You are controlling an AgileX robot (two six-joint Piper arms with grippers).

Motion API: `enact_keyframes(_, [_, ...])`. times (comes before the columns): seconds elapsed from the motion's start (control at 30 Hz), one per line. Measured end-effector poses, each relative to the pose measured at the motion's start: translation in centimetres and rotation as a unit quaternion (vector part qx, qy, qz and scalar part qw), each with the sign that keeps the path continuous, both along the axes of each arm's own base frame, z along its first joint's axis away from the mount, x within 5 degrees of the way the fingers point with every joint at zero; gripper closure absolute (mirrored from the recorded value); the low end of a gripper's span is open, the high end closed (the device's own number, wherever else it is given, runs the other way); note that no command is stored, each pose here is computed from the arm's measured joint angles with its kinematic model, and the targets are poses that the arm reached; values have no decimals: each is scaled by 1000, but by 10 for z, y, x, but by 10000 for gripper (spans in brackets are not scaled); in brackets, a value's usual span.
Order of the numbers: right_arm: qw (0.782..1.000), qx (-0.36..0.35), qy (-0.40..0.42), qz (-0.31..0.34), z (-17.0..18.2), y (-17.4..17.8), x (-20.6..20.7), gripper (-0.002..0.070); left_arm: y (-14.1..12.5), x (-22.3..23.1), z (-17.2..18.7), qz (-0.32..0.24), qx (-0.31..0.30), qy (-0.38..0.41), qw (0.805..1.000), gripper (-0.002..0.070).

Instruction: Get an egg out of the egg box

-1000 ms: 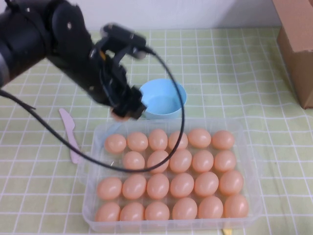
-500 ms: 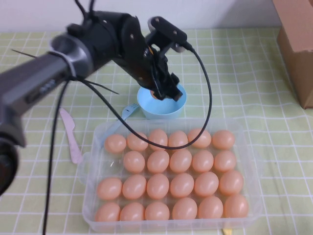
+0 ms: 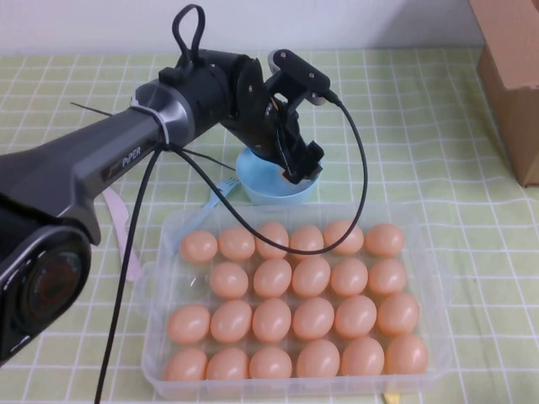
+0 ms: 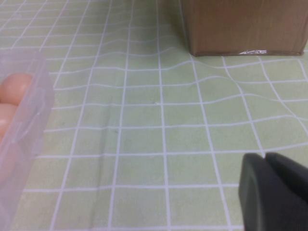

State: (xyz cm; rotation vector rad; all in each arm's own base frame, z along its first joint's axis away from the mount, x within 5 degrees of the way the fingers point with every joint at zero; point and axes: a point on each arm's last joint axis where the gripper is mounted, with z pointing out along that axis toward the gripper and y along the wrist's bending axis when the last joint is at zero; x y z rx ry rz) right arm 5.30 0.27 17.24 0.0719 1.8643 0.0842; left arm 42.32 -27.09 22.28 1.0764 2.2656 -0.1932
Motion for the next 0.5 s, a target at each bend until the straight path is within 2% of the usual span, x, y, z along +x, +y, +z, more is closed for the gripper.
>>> enact_keyframes(0.1, [1000,0,0,0,0,0,0,694,3,2,5,11,-1,4,1000,84])
enact_keyframes(0.17, [1000,0,0,0,0,0,0,694,7,3,15,20,4,12,1000,106])
enact_keyframes(0.23, [1000,0,0,0,0,0,0,694,14,4,26,26,12,14,999,204])
enact_keyframes(0.37, [1000,0,-1,0,0,0,0,694,29,-6,58,28,26,14,999,533])
enact_keyframes(0.43, [1000,0,-1,0,0,0,0,694,34,-14,76,22,31,12,999,613])
enact_keyframes(0.5, [1000,0,-1,0,0,0,0,694,38,-22,91,20,31,11,999,646])
